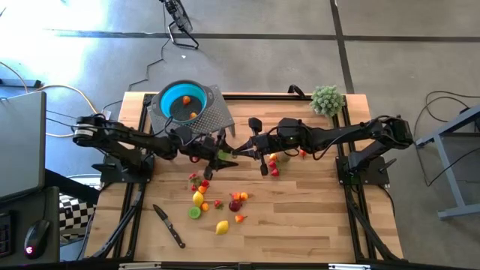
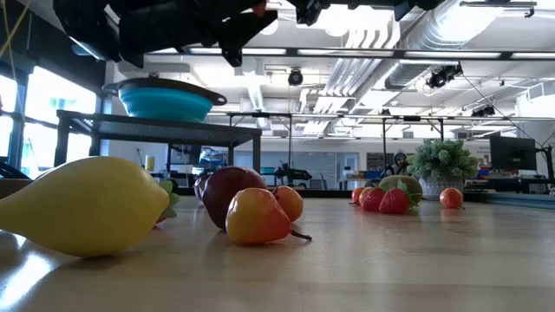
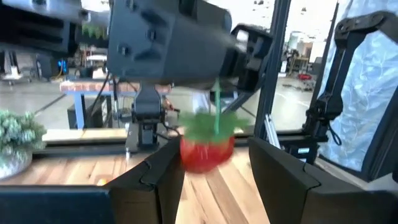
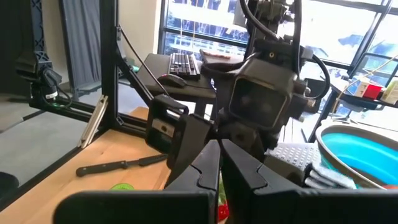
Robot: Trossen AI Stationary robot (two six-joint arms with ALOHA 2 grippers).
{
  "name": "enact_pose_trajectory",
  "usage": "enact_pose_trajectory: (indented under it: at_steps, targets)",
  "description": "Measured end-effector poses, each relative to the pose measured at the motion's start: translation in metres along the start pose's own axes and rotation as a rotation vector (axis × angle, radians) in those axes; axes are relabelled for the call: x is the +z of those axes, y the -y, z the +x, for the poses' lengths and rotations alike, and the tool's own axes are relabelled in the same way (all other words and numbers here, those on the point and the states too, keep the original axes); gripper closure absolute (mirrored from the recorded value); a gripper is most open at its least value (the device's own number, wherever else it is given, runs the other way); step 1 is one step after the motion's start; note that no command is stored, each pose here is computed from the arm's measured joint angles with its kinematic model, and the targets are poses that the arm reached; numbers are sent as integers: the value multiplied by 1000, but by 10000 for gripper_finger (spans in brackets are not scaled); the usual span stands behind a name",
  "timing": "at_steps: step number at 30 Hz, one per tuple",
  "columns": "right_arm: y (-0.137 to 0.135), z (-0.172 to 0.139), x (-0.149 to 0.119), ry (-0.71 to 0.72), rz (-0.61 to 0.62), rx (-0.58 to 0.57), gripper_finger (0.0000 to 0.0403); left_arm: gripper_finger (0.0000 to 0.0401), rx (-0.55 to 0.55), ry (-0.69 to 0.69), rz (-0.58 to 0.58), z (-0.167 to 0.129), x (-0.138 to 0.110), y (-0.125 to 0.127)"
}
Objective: Pick & Place Fruit
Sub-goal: Put the red strawberry into the blue strainer bowl on the shelf
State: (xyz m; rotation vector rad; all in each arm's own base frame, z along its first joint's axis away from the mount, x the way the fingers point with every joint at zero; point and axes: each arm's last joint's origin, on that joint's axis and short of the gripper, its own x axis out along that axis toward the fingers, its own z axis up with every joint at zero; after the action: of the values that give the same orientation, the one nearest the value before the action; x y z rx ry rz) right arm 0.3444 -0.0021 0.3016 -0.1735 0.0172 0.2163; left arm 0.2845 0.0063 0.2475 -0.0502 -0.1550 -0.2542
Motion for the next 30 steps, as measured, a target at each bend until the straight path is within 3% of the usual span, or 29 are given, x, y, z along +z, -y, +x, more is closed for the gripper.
enact_pose_trajectory:
  at_steps: [14,25,30]
  targets:
    - [-2,0,-2,-14,9,55,399,228,-26,5,7,0,1,1]
    - [-2,0,-3,-19,10,56,399,305,-26,6,8,0,1,1]
    - [-2,0,-2,-17,10,55,399,301,-26,3,7,0,0,1]
